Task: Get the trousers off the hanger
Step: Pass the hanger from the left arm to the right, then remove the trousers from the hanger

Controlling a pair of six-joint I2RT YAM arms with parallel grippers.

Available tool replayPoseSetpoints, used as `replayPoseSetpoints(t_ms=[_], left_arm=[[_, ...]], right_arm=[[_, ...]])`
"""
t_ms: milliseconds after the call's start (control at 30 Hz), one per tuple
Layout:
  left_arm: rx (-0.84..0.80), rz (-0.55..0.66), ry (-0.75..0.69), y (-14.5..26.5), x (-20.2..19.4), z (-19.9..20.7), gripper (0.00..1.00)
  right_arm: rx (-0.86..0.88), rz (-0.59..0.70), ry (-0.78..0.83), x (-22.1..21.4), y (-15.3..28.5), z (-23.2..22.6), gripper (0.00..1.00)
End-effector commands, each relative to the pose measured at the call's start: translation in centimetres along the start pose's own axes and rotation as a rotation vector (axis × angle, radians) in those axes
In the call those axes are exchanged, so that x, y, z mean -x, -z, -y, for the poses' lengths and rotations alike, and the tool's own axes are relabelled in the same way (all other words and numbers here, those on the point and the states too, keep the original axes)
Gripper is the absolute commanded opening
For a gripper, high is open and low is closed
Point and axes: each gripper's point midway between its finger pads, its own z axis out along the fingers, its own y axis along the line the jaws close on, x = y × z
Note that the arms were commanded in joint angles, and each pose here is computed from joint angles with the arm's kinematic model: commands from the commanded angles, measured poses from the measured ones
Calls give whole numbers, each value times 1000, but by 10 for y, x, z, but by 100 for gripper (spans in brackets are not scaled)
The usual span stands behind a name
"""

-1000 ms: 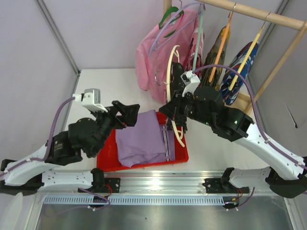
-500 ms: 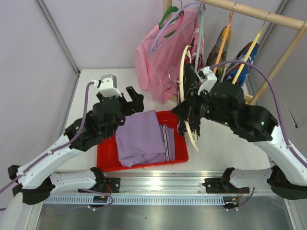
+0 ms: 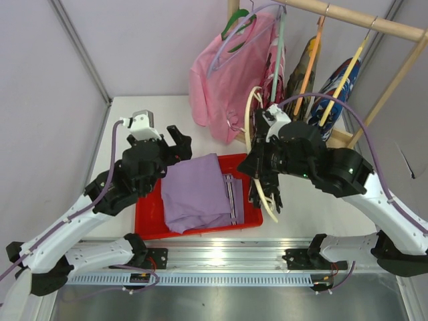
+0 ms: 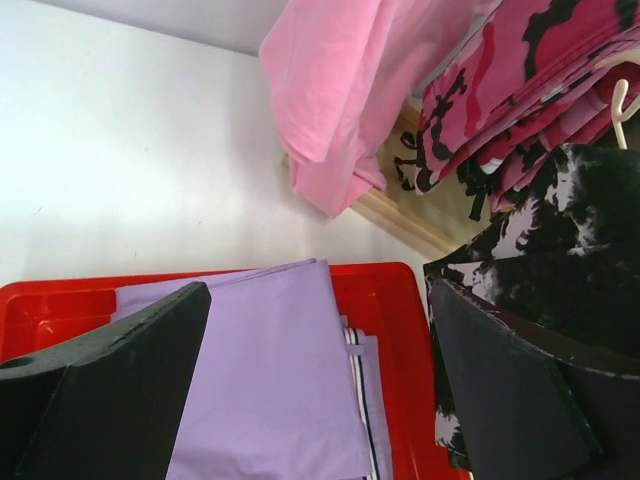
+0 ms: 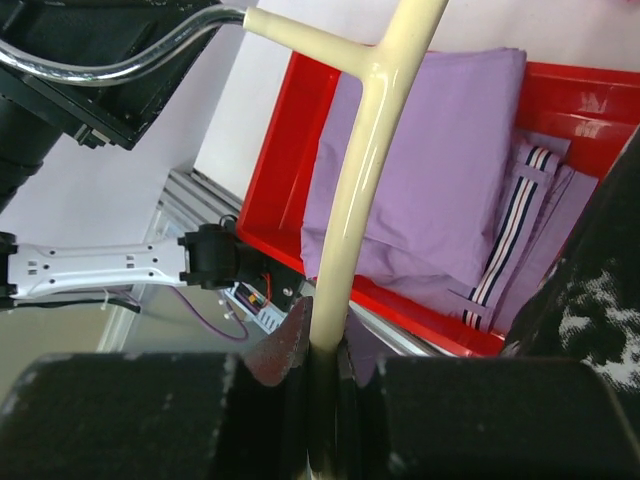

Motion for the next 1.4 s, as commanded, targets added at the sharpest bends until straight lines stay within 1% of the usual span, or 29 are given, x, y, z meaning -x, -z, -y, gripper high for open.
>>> replayPoseSetpoints(t_ms=[0,100,233,367,433,567,600,633,700,733,933,1067,1233,1367], left_arm=[[7,15,43,3,4,-9,98],[31,13,44,3,-2,-19,98],[64,10,58,3,-8,-34,99],[103,4,83,4,-17,-53,99],[138,3,91,4,-20,-65,99],[202,4,130,7,-26,-90,100],[223,20,154,10,-23,-98,99],[245,6,154,10,-32,-106,99],[248,14,202,14,-32,-113,99],[263,-2,210,12,-43,-120,99],[328,-19,239,20,-58,-145,99],[342,-20,241,25,-61,-151,100],[366,-16,235,33,-59,-159,99],[377,-10,235,39,-58,-163,99]], right_arm=[[127,130,63,32,-11,-40,0],[130,117,76,28,-26,-49,0],[144,80,88,15,-57,-63,0],[172,83,66,12,-85,-78,0],[165,62,48,3,-104,-80,0],[214,58,19,-2,-129,-97,0],[221,57,13,-2,-133,-100,0],[233,49,0,-5,-136,-104,0],[245,47,-13,-7,-147,-109,0],[249,42,-29,-9,-150,-110,0],[247,18,-98,-24,-175,-112,0],[264,11,-163,-38,-187,-114,0],[267,17,-191,-51,-202,-119,0],[336,6,-192,-54,-210,-138,0]])
